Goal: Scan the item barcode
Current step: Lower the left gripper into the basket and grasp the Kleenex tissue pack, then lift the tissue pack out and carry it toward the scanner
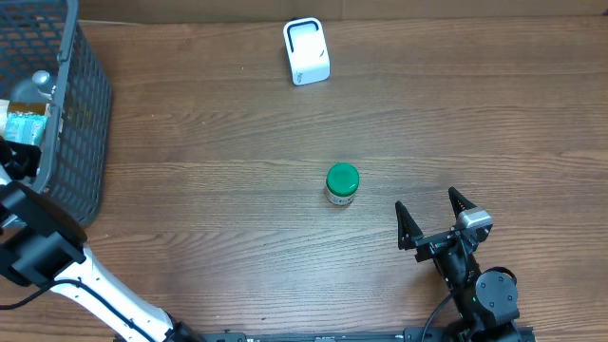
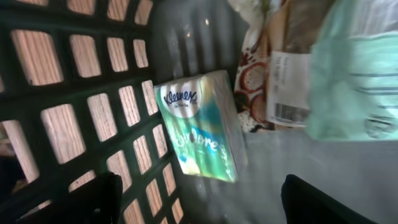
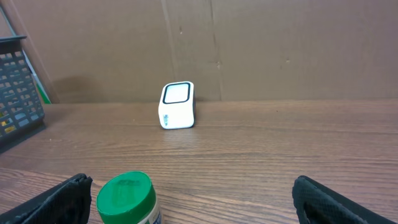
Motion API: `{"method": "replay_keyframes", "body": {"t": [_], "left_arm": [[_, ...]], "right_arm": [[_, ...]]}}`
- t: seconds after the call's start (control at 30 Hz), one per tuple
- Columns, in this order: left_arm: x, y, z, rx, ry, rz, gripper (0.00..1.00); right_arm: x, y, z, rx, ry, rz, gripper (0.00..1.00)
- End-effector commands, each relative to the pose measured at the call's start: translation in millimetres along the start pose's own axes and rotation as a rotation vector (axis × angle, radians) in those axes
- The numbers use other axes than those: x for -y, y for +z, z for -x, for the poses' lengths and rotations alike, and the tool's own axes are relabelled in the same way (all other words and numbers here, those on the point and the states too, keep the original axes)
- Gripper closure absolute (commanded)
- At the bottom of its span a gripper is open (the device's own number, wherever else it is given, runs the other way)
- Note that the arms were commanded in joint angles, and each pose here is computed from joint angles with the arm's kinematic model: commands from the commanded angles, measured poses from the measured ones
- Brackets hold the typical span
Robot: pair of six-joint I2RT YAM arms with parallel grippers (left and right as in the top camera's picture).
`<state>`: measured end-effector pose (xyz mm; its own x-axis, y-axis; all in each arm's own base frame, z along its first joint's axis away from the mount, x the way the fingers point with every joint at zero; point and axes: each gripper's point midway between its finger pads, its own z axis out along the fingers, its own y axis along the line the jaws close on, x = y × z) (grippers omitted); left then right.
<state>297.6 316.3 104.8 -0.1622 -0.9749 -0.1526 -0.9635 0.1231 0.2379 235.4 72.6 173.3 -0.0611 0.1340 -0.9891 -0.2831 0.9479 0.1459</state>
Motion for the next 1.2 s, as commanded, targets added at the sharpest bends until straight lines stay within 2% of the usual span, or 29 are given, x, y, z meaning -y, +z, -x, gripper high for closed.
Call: {"method": "replay_keyframes", "body": {"t": [0.0,0.43,0.57,0.67,0.77,0.83,0.87,0.97,1.17], "left_arm": [[5.6,15.5,-6.9,-0.029,0.011,-0.003,0.20],[13.6,45.1,-15.1,-0.040,0.028,-0.004,0.24],[15.1,58.0,-19.0,-0.043,0.030,0.000,0.30],[15.8,65.0,-21.2,-0.045,0.029,0.001,0.39],[16.7,65.0,-22.2,-0.050,0.030,-0.005,0.55],[19.2,62.5,-24.6,-0.064,0.036,-0.024,0.68],[20.4,60.7,-26.3,-0.075,0.045,-0.035,0.80],[23.3,47.5,-25.9,-0.093,0.060,-0.066,0.96],[24.7,-21.9,-1.9,-0.029,0.074,-0.157,0.96]], "right_arm": [[1.7,0.3,-2.7,0.000,-0.006,-0.005,0.00],[1.7,0.3,-2.7,0.000,-0.006,-0.005,0.00],[1.7,0.3,-2.7,0.000,-0.006,-0.005,0.00],[1.7,0.3,-2.7,0.000,-0.006,-0.005,0.00],[1.7,0.3,-2.7,0.000,-0.006,-0.005,0.00],[1.7,0.3,-2.7,0.000,-0.006,-0.005,0.00],[1.7,0.3,-2.7,0.000,-0.006,-0.005,0.00],[1.7,0.3,-2.7,0.000,-0.006,-0.005,0.00],[1.7,0.3,-2.7,0.000,-0.006,-0.005,0.00]]}}
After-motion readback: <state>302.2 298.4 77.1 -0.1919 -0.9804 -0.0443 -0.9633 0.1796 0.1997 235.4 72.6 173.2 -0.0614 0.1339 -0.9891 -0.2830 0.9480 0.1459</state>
